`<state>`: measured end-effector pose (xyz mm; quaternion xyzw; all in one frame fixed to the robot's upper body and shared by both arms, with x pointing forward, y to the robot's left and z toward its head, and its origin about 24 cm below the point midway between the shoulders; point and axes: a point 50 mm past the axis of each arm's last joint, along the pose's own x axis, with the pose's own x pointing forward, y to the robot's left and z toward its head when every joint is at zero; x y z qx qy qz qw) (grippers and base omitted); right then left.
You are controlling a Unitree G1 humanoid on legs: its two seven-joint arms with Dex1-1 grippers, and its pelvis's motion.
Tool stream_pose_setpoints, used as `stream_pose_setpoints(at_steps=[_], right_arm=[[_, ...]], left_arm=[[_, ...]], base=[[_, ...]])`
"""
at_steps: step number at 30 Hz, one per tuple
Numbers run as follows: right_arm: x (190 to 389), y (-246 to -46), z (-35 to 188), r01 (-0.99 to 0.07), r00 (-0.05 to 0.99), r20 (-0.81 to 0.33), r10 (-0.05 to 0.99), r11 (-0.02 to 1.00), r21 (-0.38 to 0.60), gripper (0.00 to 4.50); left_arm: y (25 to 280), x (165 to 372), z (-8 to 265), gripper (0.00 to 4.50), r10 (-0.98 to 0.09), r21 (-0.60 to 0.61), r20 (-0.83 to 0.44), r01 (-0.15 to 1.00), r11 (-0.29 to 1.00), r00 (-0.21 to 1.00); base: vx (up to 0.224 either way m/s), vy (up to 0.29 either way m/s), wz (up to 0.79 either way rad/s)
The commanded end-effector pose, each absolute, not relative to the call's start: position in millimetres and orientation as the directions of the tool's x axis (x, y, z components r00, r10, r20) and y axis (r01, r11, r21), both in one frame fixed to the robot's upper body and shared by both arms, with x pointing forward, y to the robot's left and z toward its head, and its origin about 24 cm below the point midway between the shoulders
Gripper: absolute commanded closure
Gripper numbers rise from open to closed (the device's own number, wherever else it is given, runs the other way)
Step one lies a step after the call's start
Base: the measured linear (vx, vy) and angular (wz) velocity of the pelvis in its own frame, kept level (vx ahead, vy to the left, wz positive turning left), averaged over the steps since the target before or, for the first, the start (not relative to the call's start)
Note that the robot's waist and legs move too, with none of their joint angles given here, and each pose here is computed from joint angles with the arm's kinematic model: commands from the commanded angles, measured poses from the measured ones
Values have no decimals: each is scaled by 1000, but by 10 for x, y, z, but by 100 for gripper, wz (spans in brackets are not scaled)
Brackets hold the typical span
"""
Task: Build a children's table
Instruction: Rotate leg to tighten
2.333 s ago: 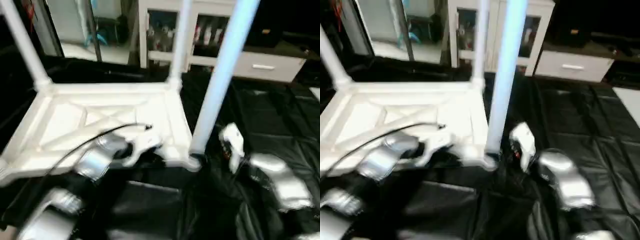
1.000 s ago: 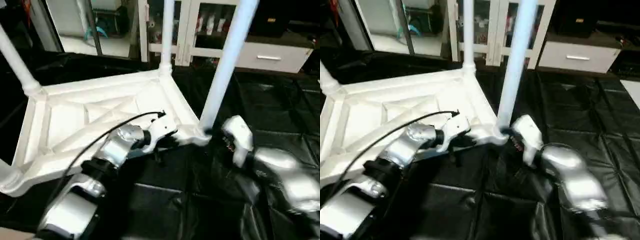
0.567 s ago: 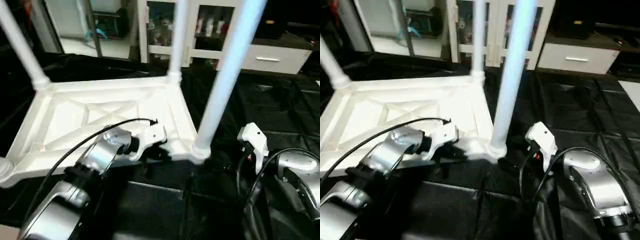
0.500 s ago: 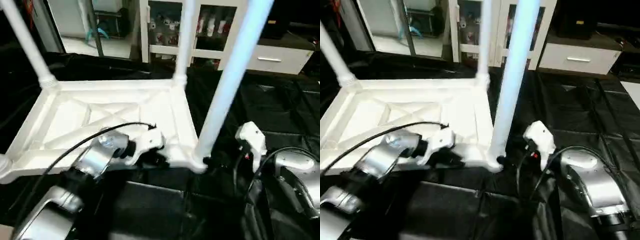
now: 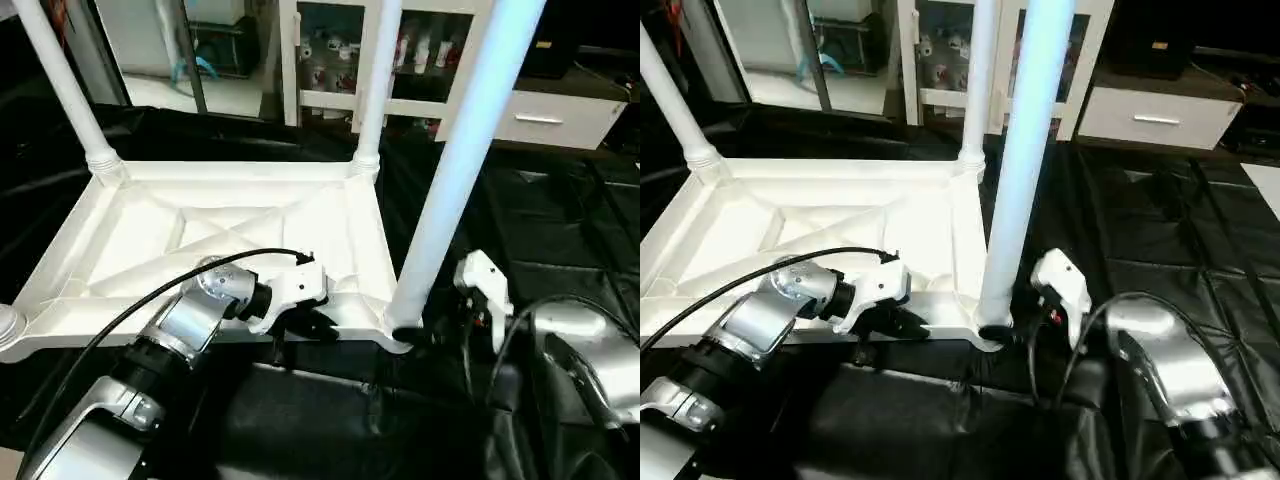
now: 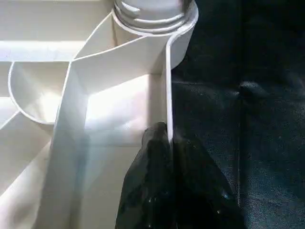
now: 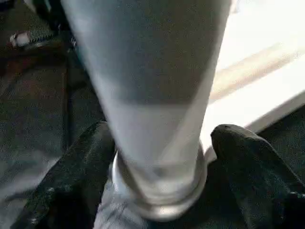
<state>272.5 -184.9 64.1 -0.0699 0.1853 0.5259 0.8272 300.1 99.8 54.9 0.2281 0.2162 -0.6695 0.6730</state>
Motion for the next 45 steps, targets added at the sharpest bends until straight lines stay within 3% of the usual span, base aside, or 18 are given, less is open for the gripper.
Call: stream_pose_setpoints(at_steps=[1, 12, 18, 24, 25, 26, 29, 33, 34, 36, 38, 40, 42, 43, 45], right_arm=[[2753, -1850, 657, -898, 379, -371, 848, 433, 73, 126], [2728, -1833, 598, -922, 300, -381, 875, 368, 119, 216], [2742, -1828, 579, -922, 303, -388, 870, 371, 111, 232], [2814, -1832, 530, -867, 411, -359, 838, 481, 129, 239], [2839, -1833, 500, -841, 451, -359, 818, 524, 137, 240], [2898, -1826, 413, -761, 546, -363, 755, 628, 163, 240], [2930, -1795, 346, -700, 603, -368, 708, 690, 182, 240], [3027, -1474, 143, -488, 757, -396, 520, 852, 187, 241], [3027, -1474, 143, -488, 757, -396, 520, 852, 187, 241], [3089, -1280, 105, -396, 813, -395, 428, 904, 163, 241], [3089, -1280, 105, -396, 813, -395, 428, 904, 163, 242], [3207, -996, 144, -293, 874, -363, 323, 946, 137, 244], [3207, -996, 144, -293, 874, -363, 323, 946, 137, 244], [3279, -854, 237, -293, 899, -298, 321, 946, 137, 246], [3304, -816, 286, -287, 912, -261, 317, 947, 145, 247]], left_arm=[[934, 2885, 432, 450, -777, -47, -624, 996, -76, -89], [940, 2864, 416, 450, -772, -59, -629, 996, -73, -94], [960, 2860, 413, 450, -765, -65, -636, 995, -74, -99], [942, 2915, 431, 450, -776, -37, -629, 999, -27, -44], [927, 2954, 435, 450, -780, -23, -625, 1000, 7, -9], [885, 3056, 443, 450, -783, 16, -615, 995, 97, 86], [852, 3135, 448, 450, -775, 49, -611, 985, 168, 163], [696, 3377, 477, 450, -693, 151, -581, 893, 424, 427], [696, 3377, 477, 450, -693, 151, -581, 893, 424, 427], [624, 3439, 486, 450, -653, 197, -562, 849, 490, 507], [624, 3439, 486, 450, -653, 197, -562, 849, 490, 507], [541, 3514, 503, 450, -601, 267, -521, 785, 559, 605], [541, 3514, 503, 450, -601, 267, -521, 785, 559, 605], [514, 3537, 508, 450, -591, 288, -503, 767, 573, 631], [511, 3545, 504, 450, -589, 294, -499, 763, 575, 636]], base=[[0, 0, 0], [0, 0, 0], [0, 0, 0], [0, 0, 0], [0, 0, 0], [0, 0, 0], [-36, 0, -3], [-13, 1, -1], [0, 0, 0], [0, 0, 0], [0, 0, 0], [0, 0, 0], [0, 0, 0], [0, 0, 0], [0, 0, 0]])
